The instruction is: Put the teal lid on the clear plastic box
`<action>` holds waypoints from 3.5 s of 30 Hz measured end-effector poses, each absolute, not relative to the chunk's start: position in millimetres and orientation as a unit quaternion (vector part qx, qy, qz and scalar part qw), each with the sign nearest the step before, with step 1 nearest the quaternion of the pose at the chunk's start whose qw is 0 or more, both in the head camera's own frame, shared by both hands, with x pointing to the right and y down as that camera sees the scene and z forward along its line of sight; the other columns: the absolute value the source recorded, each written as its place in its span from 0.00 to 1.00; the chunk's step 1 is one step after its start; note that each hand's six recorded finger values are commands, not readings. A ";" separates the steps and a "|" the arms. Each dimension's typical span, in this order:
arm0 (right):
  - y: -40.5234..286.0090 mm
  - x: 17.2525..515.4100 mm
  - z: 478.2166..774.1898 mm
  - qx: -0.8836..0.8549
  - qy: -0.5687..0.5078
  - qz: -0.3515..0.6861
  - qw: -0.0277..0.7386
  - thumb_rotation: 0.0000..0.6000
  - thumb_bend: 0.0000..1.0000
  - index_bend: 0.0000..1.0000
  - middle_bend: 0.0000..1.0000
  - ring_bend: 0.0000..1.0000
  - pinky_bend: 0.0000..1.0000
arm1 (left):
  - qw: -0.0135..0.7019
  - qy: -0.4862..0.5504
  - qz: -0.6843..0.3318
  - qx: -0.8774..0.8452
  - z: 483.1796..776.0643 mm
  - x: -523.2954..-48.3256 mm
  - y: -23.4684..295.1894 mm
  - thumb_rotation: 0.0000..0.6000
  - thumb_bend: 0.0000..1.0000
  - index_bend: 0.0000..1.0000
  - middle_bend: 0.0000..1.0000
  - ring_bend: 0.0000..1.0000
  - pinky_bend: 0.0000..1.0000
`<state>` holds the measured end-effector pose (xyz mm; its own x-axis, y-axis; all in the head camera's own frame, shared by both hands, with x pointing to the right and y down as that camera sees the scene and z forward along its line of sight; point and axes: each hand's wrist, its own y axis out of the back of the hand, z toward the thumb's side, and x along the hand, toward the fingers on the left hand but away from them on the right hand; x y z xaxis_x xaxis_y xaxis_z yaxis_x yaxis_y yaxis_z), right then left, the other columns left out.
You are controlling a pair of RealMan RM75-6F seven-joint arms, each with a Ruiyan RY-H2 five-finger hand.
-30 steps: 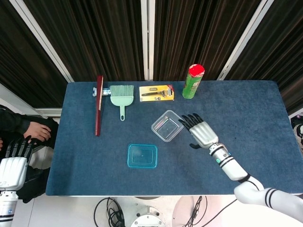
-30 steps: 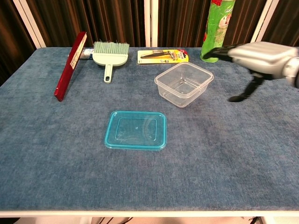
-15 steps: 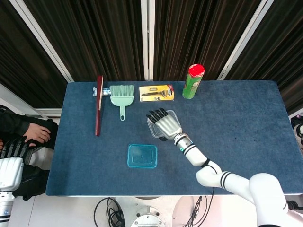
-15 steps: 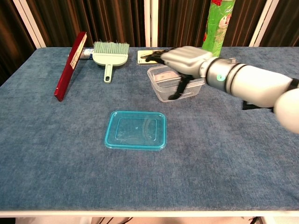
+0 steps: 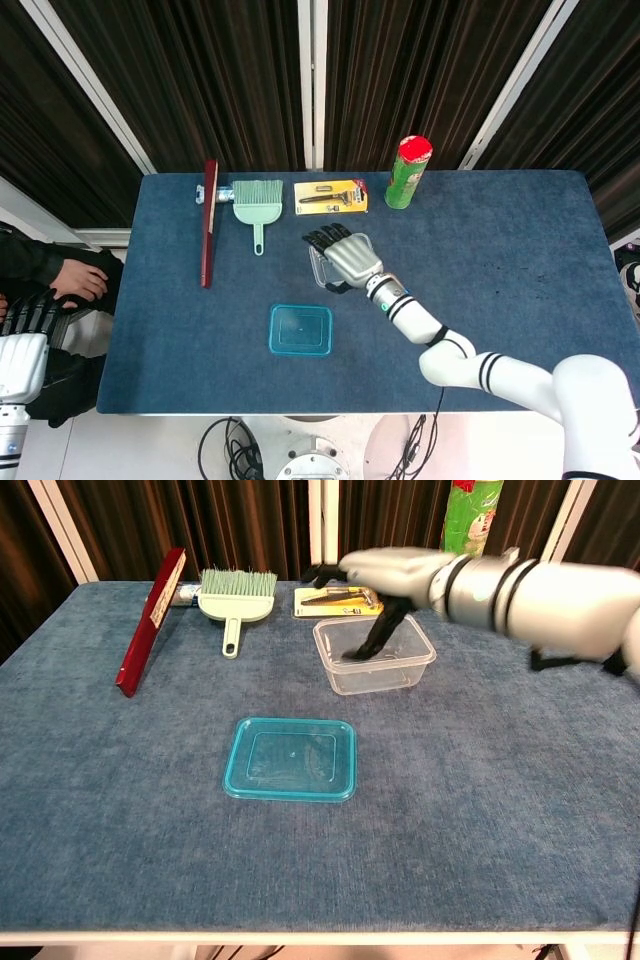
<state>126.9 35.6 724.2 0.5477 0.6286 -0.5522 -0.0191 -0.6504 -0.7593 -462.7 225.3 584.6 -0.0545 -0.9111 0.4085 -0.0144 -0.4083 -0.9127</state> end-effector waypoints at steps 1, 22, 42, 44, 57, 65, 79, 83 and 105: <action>30.4 134.9 719.2 -0.796 -0.195 0.439 0.367 1.00 0.36 0.00 0.16 0.00 0.00 | 0.370 0.399 -0.606 -0.581 585.5 -462.4 224.2 1.00 0.04 0.11 0.04 0.00 0.00; -12.4 155.3 756.0 -0.792 -0.188 0.528 0.240 1.00 0.58 0.00 0.22 0.00 0.00 | 0.366 0.395 -0.610 -0.581 589.0 -462.1 220.9 1.00 0.04 0.11 0.04 0.00 0.00; 32.0 192.3 731.8 -0.805 -0.167 0.522 0.227 1.00 0.56 0.00 0.22 0.00 0.00 | 0.378 0.394 -0.601 -0.584 584.8 -457.4 220.6 1.00 0.04 0.11 0.04 0.00 0.00; 34.9 197.4 731.8 -0.800 -0.163 0.526 0.239 1.00 0.56 0.00 0.22 0.00 0.00 | 0.381 0.392 -0.600 -0.585 583.6 -456.1 219.7 1.00 0.04 0.11 0.04 0.00 0.00; 36.5 226.6 697.3 -0.774 -0.226 0.511 0.298 1.00 0.30 0.00 0.12 0.00 0.00 | 0.426 0.316 -0.544 -0.650 581.6 -397.5 195.1 1.00 0.04 0.11 0.04 0.00 0.00; 55.2 273.7 633.3 -0.732 -0.302 0.476 0.382 1.00 0.17 0.00 0.11 0.00 0.00 | 0.434 0.221 -0.484 -0.727 600.7 -318.4 180.0 1.00 0.03 0.10 0.04 0.00 0.00; 116.3 367.4 582.8 -0.672 -0.361 0.495 0.416 1.00 0.14 0.00 0.10 0.00 0.00 | 0.344 0.120 -0.511 -0.778 677.1 -225.1 166.0 1.00 0.00 0.01 0.00 0.00 0.00; 122.2 381.8 585.9 -0.670 -0.367 0.500 0.408 1.00 0.14 0.00 0.10 0.00 0.00 | 0.327 0.098 -0.527 -0.778 693.3 -197.3 167.2 1.00 0.00 0.01 0.00 0.00 0.00; 132.8 400.8 595.2 -0.679 -0.378 0.501 0.381 1.00 0.13 0.00 0.09 0.00 0.00 | 0.308 0.077 -0.597 -0.736 716.7 -100.4 159.4 1.00 0.00 0.04 0.00 0.00 0.00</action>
<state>400.8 132.8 595.2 0.2127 0.8949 -0.3924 0.1315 -0.4242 -0.8960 -100.4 159.4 716.7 0.2744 -0.4816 0.8323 0.2540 -0.7985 -0.5457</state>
